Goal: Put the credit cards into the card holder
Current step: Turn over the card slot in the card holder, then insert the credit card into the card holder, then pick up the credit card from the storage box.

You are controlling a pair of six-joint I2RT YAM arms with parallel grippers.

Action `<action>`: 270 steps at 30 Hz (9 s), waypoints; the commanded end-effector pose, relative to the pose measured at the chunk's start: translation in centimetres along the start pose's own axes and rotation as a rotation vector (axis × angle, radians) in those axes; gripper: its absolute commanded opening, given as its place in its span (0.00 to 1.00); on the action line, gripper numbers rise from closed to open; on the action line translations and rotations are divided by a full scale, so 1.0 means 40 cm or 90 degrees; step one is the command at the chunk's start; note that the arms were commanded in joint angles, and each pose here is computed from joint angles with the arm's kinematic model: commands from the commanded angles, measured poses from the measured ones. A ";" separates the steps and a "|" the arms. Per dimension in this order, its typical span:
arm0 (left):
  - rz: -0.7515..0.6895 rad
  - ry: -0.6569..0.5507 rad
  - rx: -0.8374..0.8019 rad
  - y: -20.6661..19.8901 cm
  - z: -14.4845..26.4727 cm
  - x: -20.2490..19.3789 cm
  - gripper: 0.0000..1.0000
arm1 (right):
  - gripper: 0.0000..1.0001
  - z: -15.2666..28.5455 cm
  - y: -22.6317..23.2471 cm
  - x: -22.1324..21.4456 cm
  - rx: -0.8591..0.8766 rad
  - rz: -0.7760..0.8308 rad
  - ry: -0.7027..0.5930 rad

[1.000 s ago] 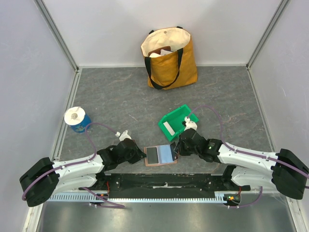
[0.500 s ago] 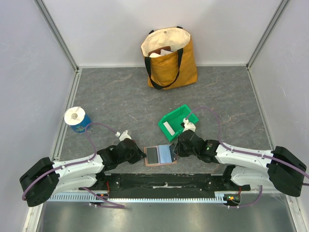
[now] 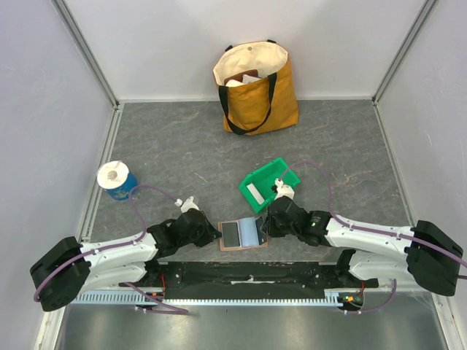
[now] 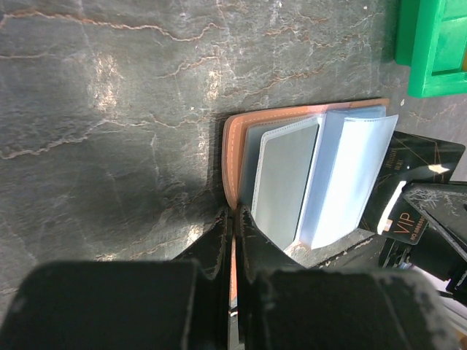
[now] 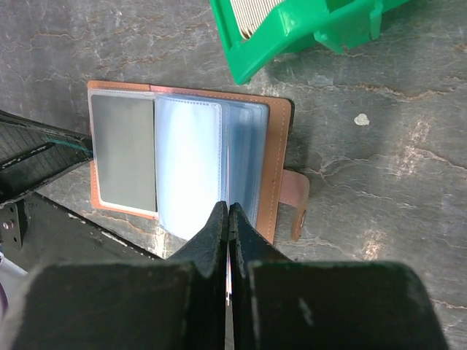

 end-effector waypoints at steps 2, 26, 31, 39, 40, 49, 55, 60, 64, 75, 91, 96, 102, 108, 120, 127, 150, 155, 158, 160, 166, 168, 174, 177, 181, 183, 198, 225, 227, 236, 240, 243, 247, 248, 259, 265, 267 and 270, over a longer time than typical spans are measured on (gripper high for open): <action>-0.032 0.025 0.044 0.041 -0.003 -0.020 0.02 | 0.00 0.029 0.042 0.037 0.012 0.003 -0.041; -0.032 0.029 0.042 0.044 -0.005 -0.024 0.02 | 0.00 0.009 0.157 0.007 0.126 0.008 0.008; -0.031 0.030 0.043 0.048 -0.005 -0.026 0.02 | 0.00 -0.018 0.170 -0.011 0.139 0.006 0.032; -0.032 0.032 0.043 0.047 -0.008 -0.028 0.02 | 0.00 -0.018 0.213 -0.009 0.183 0.029 0.044; -0.032 0.034 0.042 0.046 -0.008 -0.028 0.02 | 0.00 -0.021 0.216 -0.012 0.186 0.029 0.050; -0.030 0.034 0.047 0.055 -0.007 -0.031 0.02 | 0.00 -0.019 0.191 -0.005 0.174 0.004 0.015; -0.032 0.038 0.054 0.067 -0.008 -0.038 0.02 | 0.00 -0.010 0.138 0.004 0.168 -0.043 -0.038; -0.035 0.048 0.067 0.079 -0.013 -0.046 0.02 | 0.00 -0.029 0.114 -0.010 0.171 -0.063 -0.033; -0.035 0.051 0.077 0.084 -0.016 -0.048 0.02 | 0.00 -0.045 0.080 -0.021 0.168 -0.086 -0.035; -0.032 0.063 0.090 0.088 -0.025 -0.054 0.02 | 0.00 -0.063 0.030 -0.030 0.190 -0.138 -0.016; -0.032 0.071 0.092 0.087 -0.034 -0.057 0.02 | 0.00 -0.092 -0.018 -0.058 0.196 -0.174 0.012; -0.031 0.076 0.095 0.091 -0.034 -0.061 0.02 | 0.00 -0.087 -0.015 -0.067 0.221 -0.182 0.028; -0.029 0.077 0.099 0.097 -0.033 -0.064 0.02 | 0.00 -0.094 -0.011 -0.069 0.221 -0.182 0.033; -0.030 0.079 0.099 0.098 -0.033 -0.066 0.02 | 0.00 -0.107 -0.001 -0.075 0.219 -0.178 0.043; -0.026 0.076 0.089 0.097 -0.028 -0.066 0.02 | 0.00 -0.101 -0.006 -0.032 0.155 -0.147 -0.047; -0.025 0.071 0.079 0.092 -0.024 -0.064 0.02 | 0.00 -0.119 -0.021 -0.051 0.149 -0.152 -0.024; -0.005 0.061 0.078 0.095 -0.020 -0.062 0.02 | 0.05 -0.142 0.031 -0.105 0.083 -0.094 0.052; -0.005 0.057 0.082 0.098 -0.017 -0.061 0.02 | 0.22 -0.131 0.026 -0.093 0.035 -0.067 0.031; -0.006 0.058 0.081 0.099 -0.017 -0.062 0.02 | 0.35 -0.110 0.029 -0.071 0.026 -0.058 0.001; -0.009 0.059 0.083 0.101 -0.017 -0.063 0.02 | 0.45 -0.100 0.026 -0.063 0.019 -0.052 -0.010; -0.015 0.057 0.075 0.096 -0.017 -0.060 0.02 | 0.57 -0.102 0.040 -0.068 0.038 -0.040 0.007; -0.014 0.058 0.072 0.095 -0.018 -0.062 0.02 | 0.58 -0.113 0.046 -0.076 0.044 -0.039 0.024; -0.014 0.058 0.071 0.096 -0.019 -0.061 0.02 | 0.56 -0.137 0.074 -0.086 0.069 -0.021 0.053; -0.013 0.059 0.073 0.098 -0.019 -0.063 0.02 | 0.56 -0.138 0.090 -0.077 0.073 -0.009 0.045; -0.013 0.060 0.074 0.099 -0.020 -0.063 0.02 | 0.52 -0.138 0.109 -0.079 0.072 0.002 0.051; -0.015 0.062 0.073 0.096 -0.020 -0.063 0.02 | 0.48 -0.138 0.120 -0.083 0.077 0.007 0.053; -0.018 0.047 0.061 0.084 -0.020 -0.053 0.02 | 0.62 -0.014 0.186 0.043 0.074 0.119 -0.062; -0.030 0.043 0.068 0.088 -0.012 -0.050 0.02 | 0.82 -0.114 0.113 0.365 0.061 0.204 -0.013; -0.028 0.041 0.070 0.089 -0.013 -0.049 0.02 | 0.83 -0.129 0.108 0.362 0.062 0.204 0.002; -0.027 0.044 0.073 0.093 -0.016 -0.053 0.02 | 0.84 -0.168 0.094 0.330 0.073 0.190 0.050; -0.026 0.045 0.075 0.094 -0.016 -0.053 0.02 | 0.83 -0.172 0.097 0.322 0.086 0.191 0.067; -0.026 0.045 0.076 0.095 -0.017 -0.053 0.02 | 0.80 -0.171 0.098 0.316 0.099 0.189 0.081; -0.025 0.045 0.077 0.097 -0.017 -0.054 0.02 | 0.75 -0.169 0.095 0.318 0.108 0.181 0.089; -0.024 0.046 0.076 0.096 -0.016 -0.054 0.02 | 0.73 -0.168 0.095 0.318 0.109 0.180 0.089; -0.024 0.045 0.077 0.098 -0.017 -0.055 0.02 | 0.54 -0.149 0.095 0.339 0.126 0.171 0.082; -0.024 0.048 0.075 0.096 -0.020 -0.056 0.02 | 0.43 -0.149 0.088 0.341 0.123 0.163 0.081; -0.024 0.050 0.076 0.097 -0.022 -0.057 0.02 | 0.39 -0.149 0.083 0.343 0.118 0.159 0.079; -0.027 0.051 0.077 0.096 -0.022 -0.057 0.02 | 0.34 -0.148 0.081 0.344 0.118 0.157 0.077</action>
Point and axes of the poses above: each gripper's point midway between its finger pads, its own z axis back along the fingers, its own y axis along the line the jaws close on, x = y × z, the point moved 7 cm from there along z, back along the fingers, and after that the axes turned 11 degrees about -z, right-handed, at the moved point
